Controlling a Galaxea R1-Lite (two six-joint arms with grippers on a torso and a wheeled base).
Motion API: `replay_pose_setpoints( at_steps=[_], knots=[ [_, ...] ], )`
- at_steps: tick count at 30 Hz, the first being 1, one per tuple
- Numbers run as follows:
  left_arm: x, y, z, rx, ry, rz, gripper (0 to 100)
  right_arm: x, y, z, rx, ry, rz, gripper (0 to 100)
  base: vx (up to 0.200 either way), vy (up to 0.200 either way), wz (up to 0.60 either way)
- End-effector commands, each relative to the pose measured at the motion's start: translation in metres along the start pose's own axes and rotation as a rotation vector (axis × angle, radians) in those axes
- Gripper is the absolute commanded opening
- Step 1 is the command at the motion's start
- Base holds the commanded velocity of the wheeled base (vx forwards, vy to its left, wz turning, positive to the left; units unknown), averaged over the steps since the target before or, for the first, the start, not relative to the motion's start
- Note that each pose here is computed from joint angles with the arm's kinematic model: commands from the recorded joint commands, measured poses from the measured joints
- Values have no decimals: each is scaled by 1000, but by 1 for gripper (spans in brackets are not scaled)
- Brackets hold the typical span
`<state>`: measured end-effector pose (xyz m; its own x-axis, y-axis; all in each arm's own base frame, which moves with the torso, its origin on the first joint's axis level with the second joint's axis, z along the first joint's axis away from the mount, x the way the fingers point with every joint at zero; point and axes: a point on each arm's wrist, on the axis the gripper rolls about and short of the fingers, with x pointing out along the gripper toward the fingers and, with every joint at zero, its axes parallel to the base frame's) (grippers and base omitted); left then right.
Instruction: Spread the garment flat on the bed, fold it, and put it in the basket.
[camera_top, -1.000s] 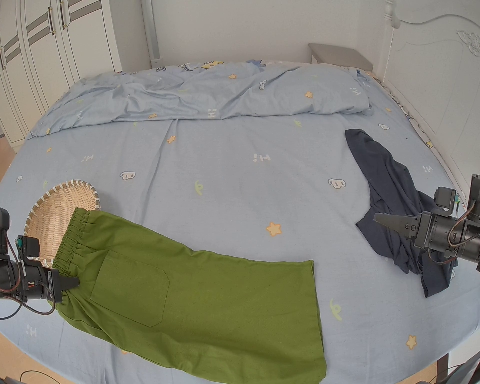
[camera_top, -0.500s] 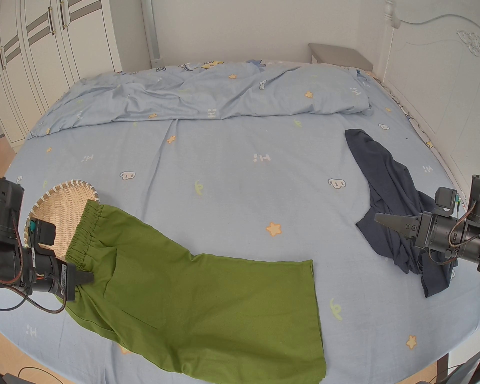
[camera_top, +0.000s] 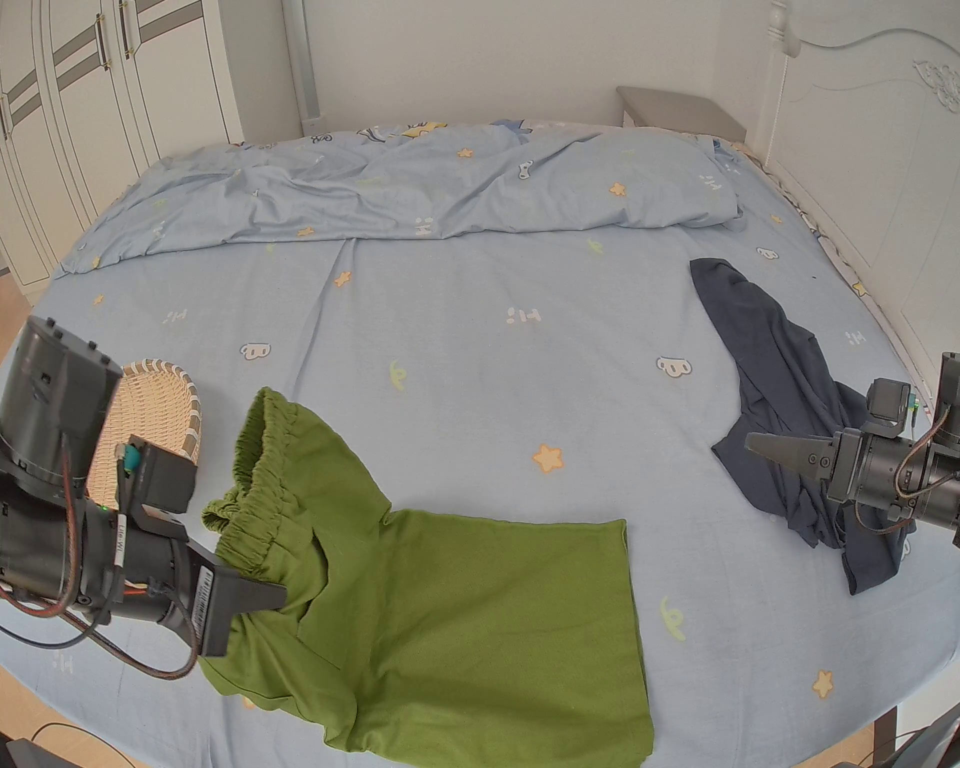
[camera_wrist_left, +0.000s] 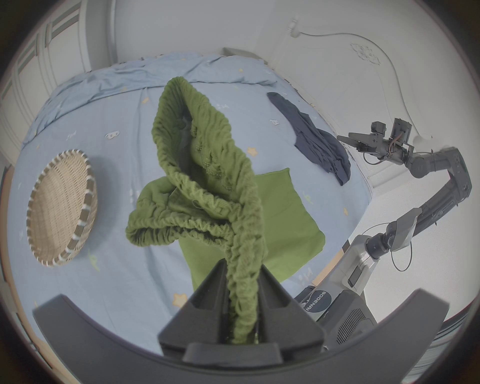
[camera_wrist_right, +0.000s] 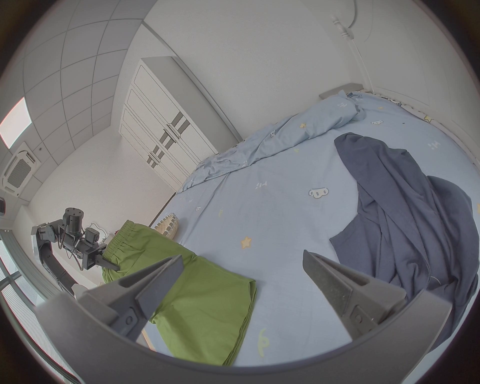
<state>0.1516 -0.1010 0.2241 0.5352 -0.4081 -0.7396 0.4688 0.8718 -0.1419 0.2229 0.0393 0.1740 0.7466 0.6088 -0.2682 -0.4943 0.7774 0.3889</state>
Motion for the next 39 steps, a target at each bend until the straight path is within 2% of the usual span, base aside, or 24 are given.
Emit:
replay_pose_setpoints(
  at_steps=[1,8,10,17,21,25,34,39],
  knots=[
    [24,-22,10,63,25,-15,0,2,1,-4,0,18,7,100,0,0,0],
    [50,-61,17,39,22,-47,0,5,4,-6,-3,23,-6,100,0,0,0],
    [51,-63,17,38,22,-50,0,5,4,-6,-2,24,-5,100,0,0,0],
    [61,-95,16,59,-20,-141,0,6,5,-10,0,36,-1,100,0,0,0],
    [67,-102,13,68,-15,-159,0,6,5,-9,1,35,-2,100,0,0,0],
    [76,-107,15,28,-14,-163,0,7,5,-10,1,38,0,100,0,0,0],
    [96,-127,9,5,-4,-200,0,8,3,-11,5,45,-3,100,0,0,0],
    [103,-129,8,-4,2,-198,0,8,3,-11,5,45,-3,100,0,0,0]
  ],
)
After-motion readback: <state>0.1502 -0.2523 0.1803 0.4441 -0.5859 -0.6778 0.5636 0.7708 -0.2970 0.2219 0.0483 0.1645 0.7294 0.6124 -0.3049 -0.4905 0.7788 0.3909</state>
